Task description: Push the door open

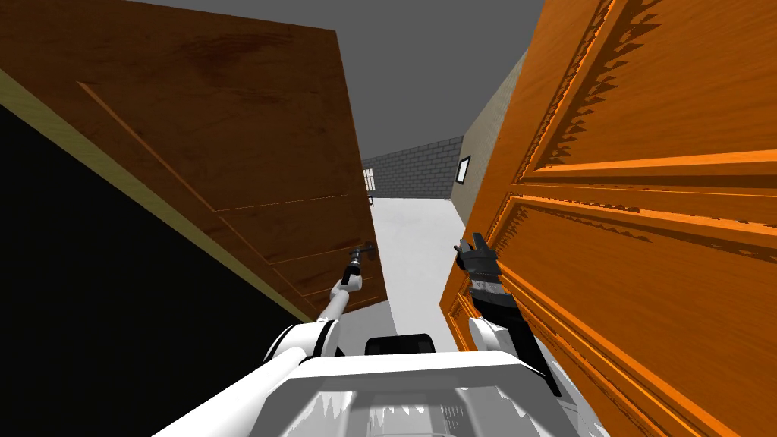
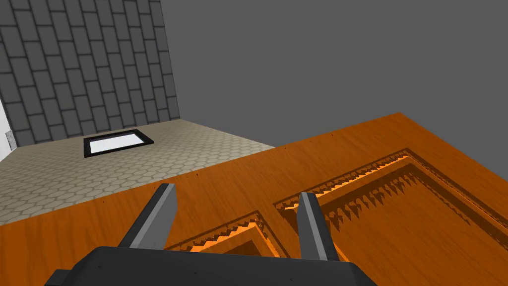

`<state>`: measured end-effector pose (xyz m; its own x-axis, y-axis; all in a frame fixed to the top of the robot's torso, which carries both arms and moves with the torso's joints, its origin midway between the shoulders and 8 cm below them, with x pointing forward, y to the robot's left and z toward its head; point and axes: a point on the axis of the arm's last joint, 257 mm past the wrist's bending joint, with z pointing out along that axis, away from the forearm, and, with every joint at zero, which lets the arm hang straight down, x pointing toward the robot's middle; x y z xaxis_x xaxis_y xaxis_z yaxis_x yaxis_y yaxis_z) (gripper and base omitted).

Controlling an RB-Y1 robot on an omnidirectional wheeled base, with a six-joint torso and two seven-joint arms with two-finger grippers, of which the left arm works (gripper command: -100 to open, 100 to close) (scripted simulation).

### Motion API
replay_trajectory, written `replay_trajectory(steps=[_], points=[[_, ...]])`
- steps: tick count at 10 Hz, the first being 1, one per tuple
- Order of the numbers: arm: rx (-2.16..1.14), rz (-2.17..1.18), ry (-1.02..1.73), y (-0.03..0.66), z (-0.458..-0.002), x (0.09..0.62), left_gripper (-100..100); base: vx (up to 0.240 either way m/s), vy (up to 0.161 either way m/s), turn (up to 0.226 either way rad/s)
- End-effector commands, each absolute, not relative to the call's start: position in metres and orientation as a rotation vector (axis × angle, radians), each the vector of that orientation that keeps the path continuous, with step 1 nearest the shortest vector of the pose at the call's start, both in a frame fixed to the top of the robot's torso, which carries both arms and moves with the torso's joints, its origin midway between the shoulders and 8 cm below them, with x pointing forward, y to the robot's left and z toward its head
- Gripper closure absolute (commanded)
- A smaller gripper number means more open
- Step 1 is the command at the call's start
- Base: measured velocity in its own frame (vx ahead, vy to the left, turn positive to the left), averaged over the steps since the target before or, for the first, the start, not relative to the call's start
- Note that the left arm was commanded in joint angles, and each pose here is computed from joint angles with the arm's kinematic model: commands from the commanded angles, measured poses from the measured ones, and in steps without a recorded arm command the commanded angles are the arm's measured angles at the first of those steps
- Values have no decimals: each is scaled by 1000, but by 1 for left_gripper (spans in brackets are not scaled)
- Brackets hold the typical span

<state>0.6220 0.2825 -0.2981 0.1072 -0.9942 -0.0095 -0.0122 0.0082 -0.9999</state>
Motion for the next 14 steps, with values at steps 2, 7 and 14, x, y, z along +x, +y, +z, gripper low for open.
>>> replay_trajectory(steps=[2,7,14], points=[[-1247,-1094,1121,300,-291,622,100,159,44,141],[-1240,-1090,1123,295,-289,624,100,97,15,101],[-1237,-1089,1124,292,-289,624,100,39,12,59]])
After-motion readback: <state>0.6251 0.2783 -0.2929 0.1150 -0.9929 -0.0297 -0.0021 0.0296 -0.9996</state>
